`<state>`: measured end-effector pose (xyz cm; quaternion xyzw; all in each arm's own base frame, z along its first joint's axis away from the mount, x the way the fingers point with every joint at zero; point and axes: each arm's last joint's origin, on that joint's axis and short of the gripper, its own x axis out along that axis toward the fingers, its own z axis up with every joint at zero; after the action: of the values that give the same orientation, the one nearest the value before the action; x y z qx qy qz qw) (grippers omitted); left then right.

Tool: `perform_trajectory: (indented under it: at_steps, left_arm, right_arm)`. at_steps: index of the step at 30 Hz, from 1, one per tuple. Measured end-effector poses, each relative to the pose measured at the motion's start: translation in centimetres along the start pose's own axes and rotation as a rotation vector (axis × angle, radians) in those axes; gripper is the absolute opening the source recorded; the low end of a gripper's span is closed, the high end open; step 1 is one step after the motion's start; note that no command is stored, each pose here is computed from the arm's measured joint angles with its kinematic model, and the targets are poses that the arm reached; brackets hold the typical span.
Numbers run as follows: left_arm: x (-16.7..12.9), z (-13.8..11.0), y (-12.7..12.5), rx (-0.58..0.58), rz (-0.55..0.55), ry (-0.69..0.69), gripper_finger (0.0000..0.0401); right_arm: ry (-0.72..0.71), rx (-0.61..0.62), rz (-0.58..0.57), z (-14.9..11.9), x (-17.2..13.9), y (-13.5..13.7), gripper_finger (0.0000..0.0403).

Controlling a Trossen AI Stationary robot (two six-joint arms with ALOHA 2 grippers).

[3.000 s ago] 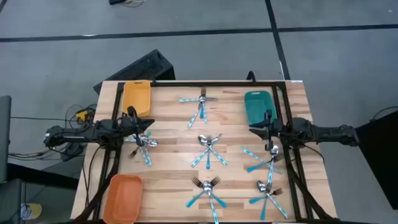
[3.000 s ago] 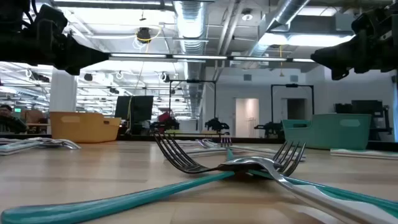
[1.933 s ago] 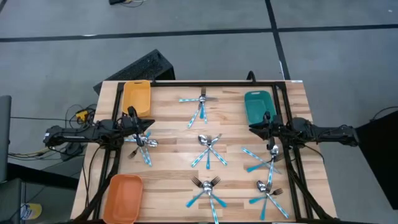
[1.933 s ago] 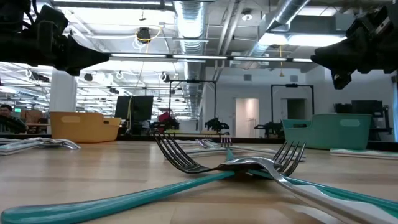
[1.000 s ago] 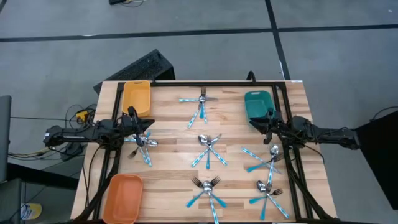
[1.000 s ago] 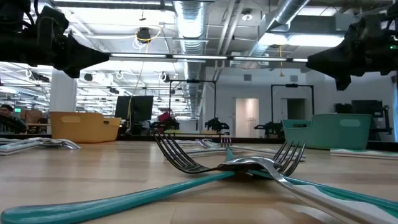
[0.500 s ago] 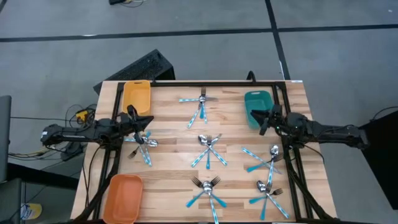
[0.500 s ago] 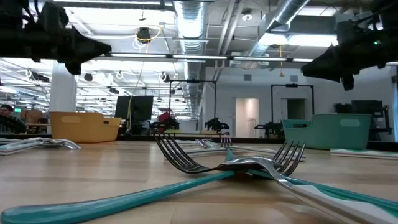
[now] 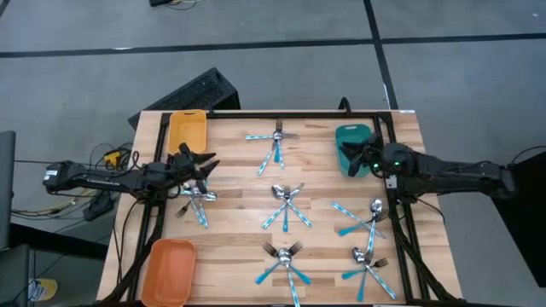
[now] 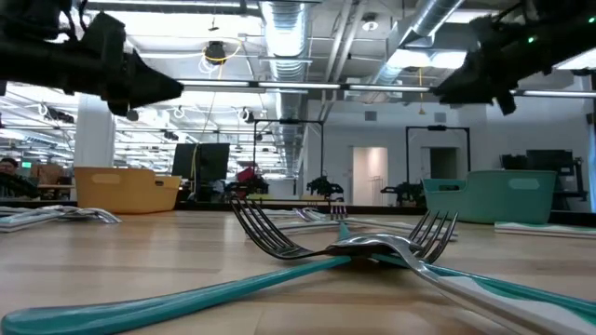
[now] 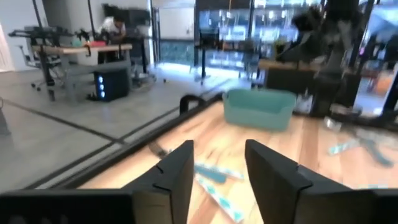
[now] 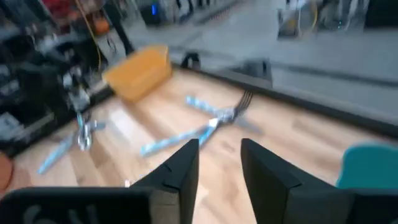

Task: Sort silverware by color (type)
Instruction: Put the white-blue spoon into the blue bin

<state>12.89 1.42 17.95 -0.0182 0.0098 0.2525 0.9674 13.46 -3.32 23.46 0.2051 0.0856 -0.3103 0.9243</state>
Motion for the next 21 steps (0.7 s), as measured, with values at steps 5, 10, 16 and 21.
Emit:
perform_trajectory:
  at_steps: [5, 10, 16, 21]
  left_arm:
    - [0.6, -0.7, -0.4, 0.0, -0.032, 0.051, 0.0143]
    - [0.8, -0.4, -0.8, -0.028, -0.116, 0.021, 0.014]
    - [1.8, 0.4, -1.4, -0.037, -0.109, 0.052, 0.014]
    - [3.4, 0.9, -2.2, 0.041, -0.08, 0.11, 0.0139]
  right_arm:
    - [0.101, 0.064, 0.006, -1.1, 1.4, 1.2, 0.0167]
    - [0.19, 0.023, 0.083, 0.0, 0.9, 4.4, 0.0162]
    - [0.411, -0.027, -0.024, -0.5, 1.5, 6.0, 0.0159]
    - [0.715, -0.019, -0.18, -1.6, 0.6, 6.5, 0.0158]
